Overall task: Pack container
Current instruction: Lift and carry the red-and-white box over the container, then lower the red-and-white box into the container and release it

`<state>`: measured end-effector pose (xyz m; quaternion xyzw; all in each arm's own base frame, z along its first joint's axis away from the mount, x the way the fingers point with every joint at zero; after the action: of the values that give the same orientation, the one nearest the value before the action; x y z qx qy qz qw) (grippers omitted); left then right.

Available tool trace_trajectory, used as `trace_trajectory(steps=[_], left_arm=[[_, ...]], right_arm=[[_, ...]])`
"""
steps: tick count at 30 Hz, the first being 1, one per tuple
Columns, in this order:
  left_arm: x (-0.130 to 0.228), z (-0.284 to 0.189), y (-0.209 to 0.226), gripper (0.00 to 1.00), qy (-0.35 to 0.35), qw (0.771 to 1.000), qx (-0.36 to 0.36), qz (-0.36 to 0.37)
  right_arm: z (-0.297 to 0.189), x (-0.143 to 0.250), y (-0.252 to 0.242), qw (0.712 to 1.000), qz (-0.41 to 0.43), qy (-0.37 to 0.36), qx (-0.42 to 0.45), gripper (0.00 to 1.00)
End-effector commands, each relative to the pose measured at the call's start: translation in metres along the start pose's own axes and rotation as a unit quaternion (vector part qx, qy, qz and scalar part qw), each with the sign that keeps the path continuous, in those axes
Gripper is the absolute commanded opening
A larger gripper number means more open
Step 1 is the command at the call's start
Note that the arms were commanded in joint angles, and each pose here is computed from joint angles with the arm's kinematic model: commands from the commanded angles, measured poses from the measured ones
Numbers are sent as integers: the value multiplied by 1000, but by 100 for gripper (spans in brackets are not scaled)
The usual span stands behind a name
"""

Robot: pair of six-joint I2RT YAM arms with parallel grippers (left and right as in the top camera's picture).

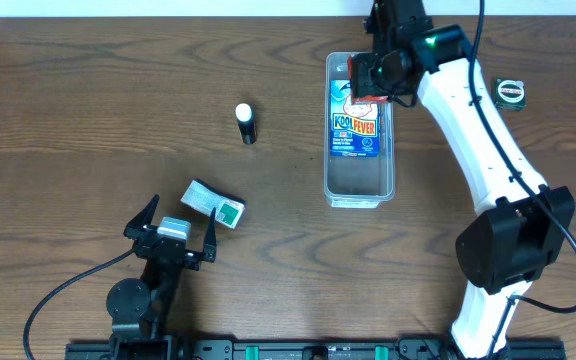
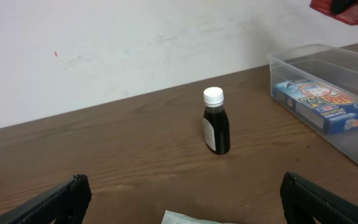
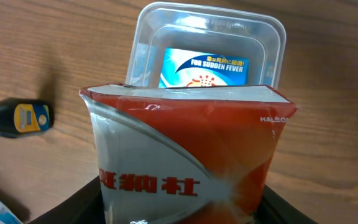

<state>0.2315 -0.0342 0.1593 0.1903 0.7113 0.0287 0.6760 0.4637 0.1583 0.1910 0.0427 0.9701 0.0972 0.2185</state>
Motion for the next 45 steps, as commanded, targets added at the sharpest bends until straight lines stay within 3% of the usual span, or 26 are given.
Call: trace_trajectory(steps=[1,16,29,45], left_arm=[[15,1,-5,98,22,1000,10,-3],[15,1,-5,98,22,1000,10,-3],[15,1,-5,98,22,1000,10,-3],[15,1,-5,98,22,1000,10,-3]], right_arm=[[-13,-4,7,999,18,-28,18,55],[23,29,-3,998,34,4,54,55],[27,45,9,998,19,20,54,56],[46,18,18,998,24,-43,35,55]])
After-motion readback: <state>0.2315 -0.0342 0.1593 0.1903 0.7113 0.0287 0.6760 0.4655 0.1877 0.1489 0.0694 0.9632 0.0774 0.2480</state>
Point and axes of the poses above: each gripper's point midway between its finger pads, its own z axis out along the fingers, its own y axis along the line the jaws close on, x = y × z, the point moved 1 cm from there along -z, back along the fingers, and after that the axes turned 9 degrees about z, right-handed, at the moved point
